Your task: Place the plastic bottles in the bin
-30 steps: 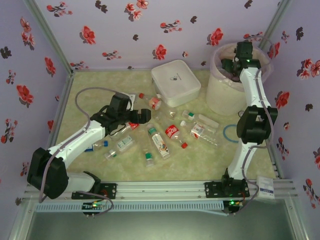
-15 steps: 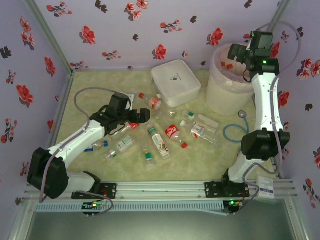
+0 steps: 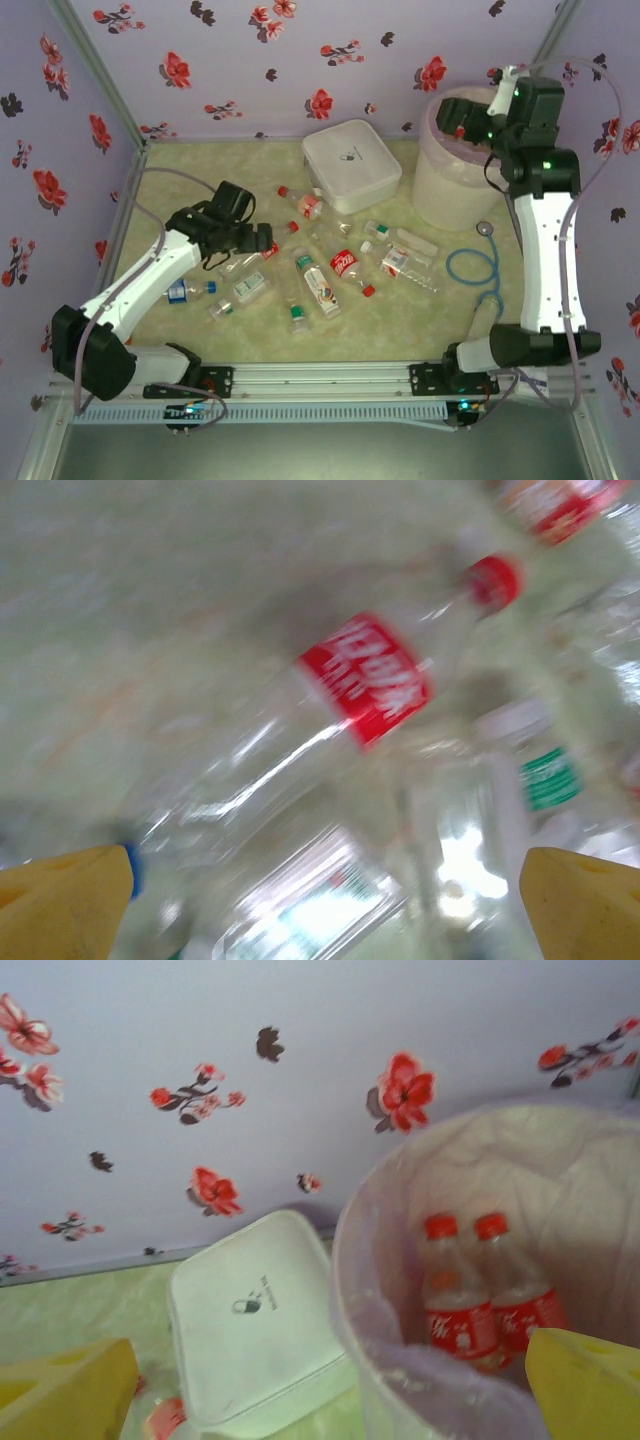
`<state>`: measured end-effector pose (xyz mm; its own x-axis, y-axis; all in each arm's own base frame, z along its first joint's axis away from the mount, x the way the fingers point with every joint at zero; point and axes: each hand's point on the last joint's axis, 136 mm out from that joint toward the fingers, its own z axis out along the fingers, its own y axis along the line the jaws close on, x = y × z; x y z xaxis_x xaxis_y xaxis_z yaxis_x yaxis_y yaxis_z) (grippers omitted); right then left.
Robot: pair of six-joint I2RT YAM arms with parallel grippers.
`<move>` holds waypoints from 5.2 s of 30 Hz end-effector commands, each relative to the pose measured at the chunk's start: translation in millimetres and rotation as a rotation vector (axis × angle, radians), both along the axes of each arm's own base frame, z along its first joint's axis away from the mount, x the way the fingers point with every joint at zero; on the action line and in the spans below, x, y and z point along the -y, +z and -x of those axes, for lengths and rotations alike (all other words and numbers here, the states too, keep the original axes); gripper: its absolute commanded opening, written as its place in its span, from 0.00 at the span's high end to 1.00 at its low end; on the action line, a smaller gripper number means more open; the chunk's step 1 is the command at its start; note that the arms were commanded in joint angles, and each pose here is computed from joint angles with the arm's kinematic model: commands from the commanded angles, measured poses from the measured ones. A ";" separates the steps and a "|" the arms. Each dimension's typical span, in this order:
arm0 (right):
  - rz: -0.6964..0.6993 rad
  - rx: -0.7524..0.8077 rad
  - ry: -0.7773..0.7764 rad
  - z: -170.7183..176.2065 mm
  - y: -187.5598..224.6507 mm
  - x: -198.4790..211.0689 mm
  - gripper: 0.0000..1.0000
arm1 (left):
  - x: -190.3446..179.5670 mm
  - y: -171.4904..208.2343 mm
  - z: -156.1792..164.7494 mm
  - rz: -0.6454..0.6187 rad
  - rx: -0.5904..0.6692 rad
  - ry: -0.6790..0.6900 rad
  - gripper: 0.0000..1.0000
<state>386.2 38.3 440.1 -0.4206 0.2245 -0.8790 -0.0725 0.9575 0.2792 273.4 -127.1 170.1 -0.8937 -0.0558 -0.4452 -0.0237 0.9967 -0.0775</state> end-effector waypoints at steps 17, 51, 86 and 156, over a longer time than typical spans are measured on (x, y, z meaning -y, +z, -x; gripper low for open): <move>-0.056 -0.099 0.043 33.9 -55.4 -10.1 0.00 | -7.2 -57.5 4.9 -0.186 -0.189 -0.217 0.11; -0.162 -0.137 0.087 49.8 -73.8 -24.4 0.01 | -42.0 -83.0 -73.3 -0.177 -0.178 -0.023 0.48; -0.436 -0.274 0.677 18.2 -116.9 -292.5 0.39 | 165.1 67.8 -29.3 0.509 0.382 -0.636 1.00; 0.668 0.317 -0.486 -84.7 24.3 70.0 1.00 | 137.9 64.8 -12.9 0.487 0.416 -0.491 0.00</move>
